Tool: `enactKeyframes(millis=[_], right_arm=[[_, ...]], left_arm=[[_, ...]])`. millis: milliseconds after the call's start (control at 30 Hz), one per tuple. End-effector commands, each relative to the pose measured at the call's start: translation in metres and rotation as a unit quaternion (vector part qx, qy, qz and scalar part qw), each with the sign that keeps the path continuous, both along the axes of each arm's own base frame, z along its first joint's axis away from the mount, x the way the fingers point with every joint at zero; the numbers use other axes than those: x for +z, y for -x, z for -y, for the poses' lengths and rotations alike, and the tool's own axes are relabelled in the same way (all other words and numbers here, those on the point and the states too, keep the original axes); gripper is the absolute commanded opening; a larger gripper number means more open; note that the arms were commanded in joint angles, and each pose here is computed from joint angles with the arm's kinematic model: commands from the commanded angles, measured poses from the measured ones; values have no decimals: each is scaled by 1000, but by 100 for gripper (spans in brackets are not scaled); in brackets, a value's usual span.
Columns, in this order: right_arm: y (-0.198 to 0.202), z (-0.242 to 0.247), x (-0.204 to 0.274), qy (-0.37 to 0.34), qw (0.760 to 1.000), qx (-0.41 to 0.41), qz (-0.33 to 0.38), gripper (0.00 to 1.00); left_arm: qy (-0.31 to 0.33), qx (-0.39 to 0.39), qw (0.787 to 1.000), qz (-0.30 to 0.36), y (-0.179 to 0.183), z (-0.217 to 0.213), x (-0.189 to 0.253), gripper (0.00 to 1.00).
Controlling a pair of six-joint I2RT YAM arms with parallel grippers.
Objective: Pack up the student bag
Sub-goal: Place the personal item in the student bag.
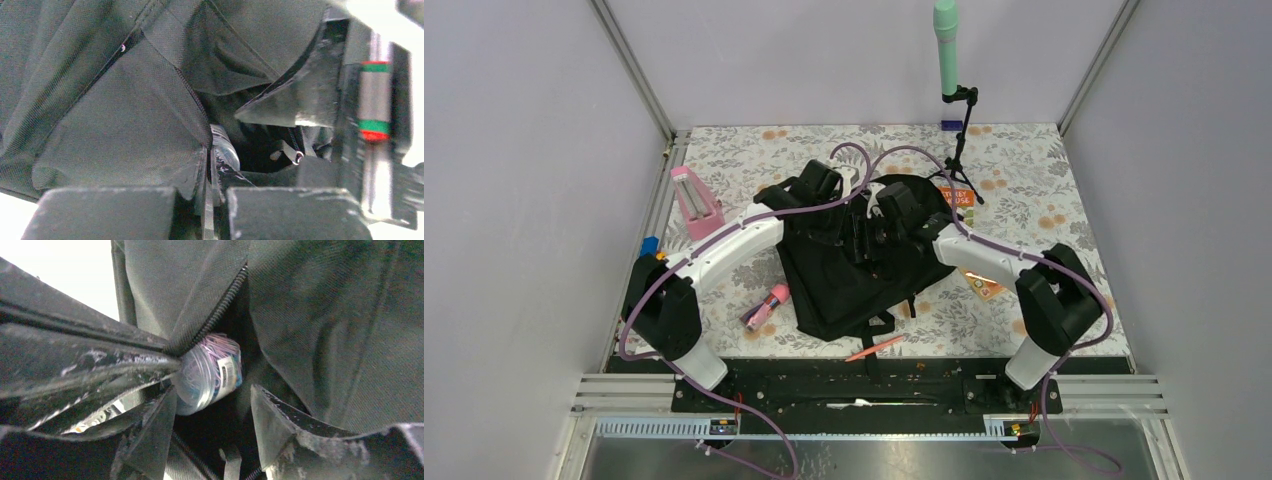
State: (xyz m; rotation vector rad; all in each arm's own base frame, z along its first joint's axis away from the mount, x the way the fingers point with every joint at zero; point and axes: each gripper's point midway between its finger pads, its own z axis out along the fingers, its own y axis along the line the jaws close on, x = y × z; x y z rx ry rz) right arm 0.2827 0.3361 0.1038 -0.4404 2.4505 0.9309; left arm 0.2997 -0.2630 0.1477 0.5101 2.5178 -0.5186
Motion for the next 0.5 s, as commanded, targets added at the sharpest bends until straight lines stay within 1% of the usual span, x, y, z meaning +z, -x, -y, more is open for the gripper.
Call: enactKeyframes(millis=[0, 167, 233, 333, 400, 467], right_arm=[[-1, 25, 31, 43, 997, -31, 63, 66], [11, 74, 49, 92, 988, -77, 101, 81], [17, 102, 59, 108, 981, -109, 120, 86], [21, 149, 56, 123, 973, -168, 104, 88], [19, 190, 49, 134, 961, -225, 89, 90], [19, 224, 41, 143, 948, -274, 80, 95]], left_arm=[[39, -13, 998, 39, -7, 14, 28, 0], [26, -6, 999, 40, -10, 10, 25, 0], [26, -4, 999, 41, -11, 9, 26, 0], [27, -1, 999, 44, -16, 10, 28, 0], [27, 0, 999, 39, -17, 10, 28, 0], [28, 0, 999, 37, -17, 9, 27, 0]])
